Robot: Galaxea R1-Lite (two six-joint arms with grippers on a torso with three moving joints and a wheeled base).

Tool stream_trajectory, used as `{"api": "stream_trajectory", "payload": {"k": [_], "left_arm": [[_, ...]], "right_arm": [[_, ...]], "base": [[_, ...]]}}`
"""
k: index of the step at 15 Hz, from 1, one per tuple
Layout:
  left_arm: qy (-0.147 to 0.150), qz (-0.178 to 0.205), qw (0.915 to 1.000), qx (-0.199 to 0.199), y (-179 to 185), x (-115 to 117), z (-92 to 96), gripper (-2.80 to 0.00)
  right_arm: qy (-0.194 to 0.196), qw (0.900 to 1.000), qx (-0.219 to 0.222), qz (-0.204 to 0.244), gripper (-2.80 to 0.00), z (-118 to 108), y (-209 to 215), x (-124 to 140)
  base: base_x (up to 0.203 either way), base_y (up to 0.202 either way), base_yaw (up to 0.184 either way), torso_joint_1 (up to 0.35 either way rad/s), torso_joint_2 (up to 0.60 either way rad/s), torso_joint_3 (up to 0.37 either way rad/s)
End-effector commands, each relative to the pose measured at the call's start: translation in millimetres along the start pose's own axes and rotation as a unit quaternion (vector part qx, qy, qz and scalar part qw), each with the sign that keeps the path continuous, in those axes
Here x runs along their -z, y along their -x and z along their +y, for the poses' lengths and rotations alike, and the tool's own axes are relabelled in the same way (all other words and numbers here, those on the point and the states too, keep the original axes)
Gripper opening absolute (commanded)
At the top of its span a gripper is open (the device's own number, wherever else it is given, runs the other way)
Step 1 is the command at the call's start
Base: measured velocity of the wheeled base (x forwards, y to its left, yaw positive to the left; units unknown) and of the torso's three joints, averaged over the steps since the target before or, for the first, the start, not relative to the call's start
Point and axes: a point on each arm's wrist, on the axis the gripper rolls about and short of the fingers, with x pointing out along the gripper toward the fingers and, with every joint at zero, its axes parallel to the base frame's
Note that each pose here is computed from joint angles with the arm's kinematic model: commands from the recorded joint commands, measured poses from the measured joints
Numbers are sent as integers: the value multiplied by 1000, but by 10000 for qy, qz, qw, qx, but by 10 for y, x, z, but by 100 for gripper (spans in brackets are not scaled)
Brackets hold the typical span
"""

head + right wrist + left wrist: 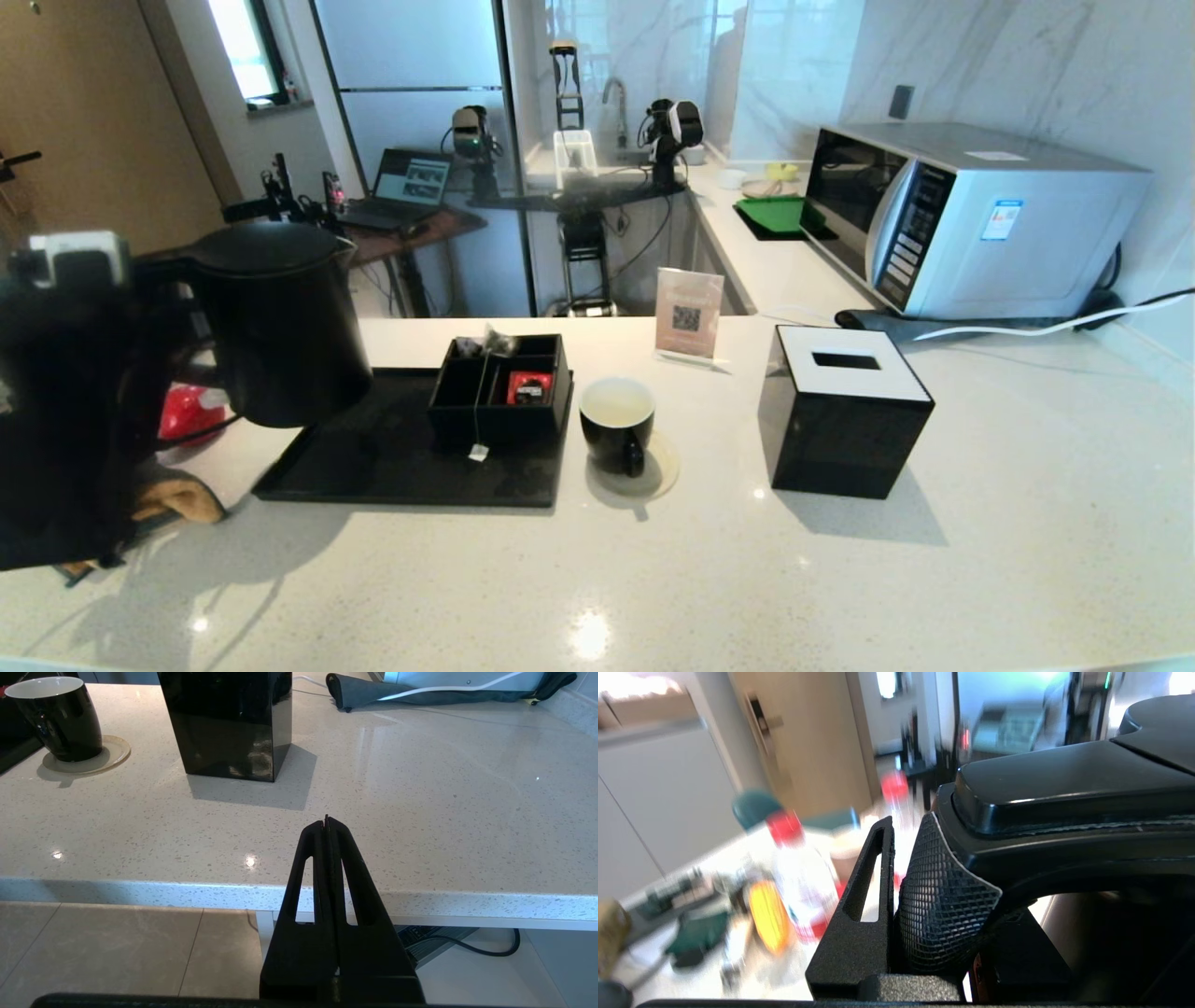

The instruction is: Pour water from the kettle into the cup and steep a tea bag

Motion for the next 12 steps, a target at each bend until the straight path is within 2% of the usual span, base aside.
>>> {"api": "stream_trajectory", "payload": {"k": [1,7,12], "left_arm": [[31,236,9997,61,-61,296,-92,-280],[166,625,9975,293,-72,602,-287,-280],[210,595,9973,370,-145,671,-395,-280]], "right_arm": [[2,10000,-5,-1,-280,0,0,0],[2,10000,-5,-1,-280,0,0,0],[2,10000,-5,-1,-280,0,0,0]], "base": [[0,0,0,0,0,0],[0,0,0,0,0,0],[0,0,0,0,0,0]]}}
